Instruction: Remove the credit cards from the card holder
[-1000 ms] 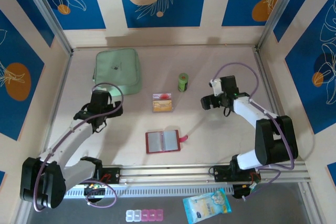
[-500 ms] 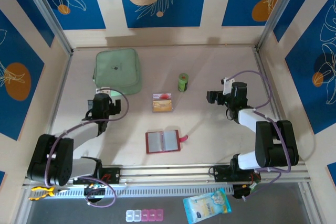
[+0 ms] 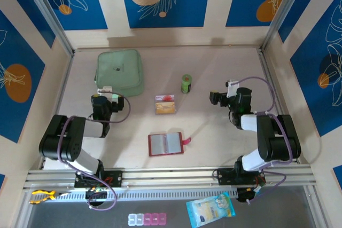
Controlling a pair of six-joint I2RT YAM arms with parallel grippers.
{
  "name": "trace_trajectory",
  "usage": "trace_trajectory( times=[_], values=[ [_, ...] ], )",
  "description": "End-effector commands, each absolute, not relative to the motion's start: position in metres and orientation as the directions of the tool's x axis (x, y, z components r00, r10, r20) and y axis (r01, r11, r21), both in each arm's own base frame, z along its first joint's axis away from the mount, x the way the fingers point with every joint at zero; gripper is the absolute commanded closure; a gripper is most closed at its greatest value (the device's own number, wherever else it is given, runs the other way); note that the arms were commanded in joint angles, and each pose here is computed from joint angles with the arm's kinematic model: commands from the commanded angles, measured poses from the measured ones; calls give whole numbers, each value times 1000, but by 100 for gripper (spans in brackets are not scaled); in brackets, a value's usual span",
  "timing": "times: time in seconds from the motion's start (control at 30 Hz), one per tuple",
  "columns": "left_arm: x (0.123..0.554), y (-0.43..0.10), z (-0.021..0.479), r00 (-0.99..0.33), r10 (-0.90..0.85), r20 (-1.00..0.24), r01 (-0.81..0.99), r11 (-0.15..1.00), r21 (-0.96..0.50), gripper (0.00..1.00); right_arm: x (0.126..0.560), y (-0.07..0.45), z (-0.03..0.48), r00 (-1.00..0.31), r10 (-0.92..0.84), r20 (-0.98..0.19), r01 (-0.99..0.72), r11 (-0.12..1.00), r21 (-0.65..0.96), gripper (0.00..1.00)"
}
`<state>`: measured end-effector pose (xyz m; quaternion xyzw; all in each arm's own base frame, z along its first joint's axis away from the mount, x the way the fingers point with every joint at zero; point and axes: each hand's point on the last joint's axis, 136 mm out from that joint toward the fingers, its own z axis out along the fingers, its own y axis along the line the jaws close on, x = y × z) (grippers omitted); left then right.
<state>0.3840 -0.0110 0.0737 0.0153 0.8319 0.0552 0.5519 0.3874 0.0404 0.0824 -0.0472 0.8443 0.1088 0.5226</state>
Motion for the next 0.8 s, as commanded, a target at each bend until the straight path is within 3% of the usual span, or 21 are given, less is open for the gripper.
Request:
trace_trajectory(
  times=[0.0,0.77],
  values=[
    [395,-20,93,-310,100,-945,24,995,98,1,394,38,95,-385,64,-921,-200,968,150,1],
    [396,-23,92,-322,103,-941,47,995,93,0,395,33,94,-389,68,-919,-157,978,139,1]
  ],
)
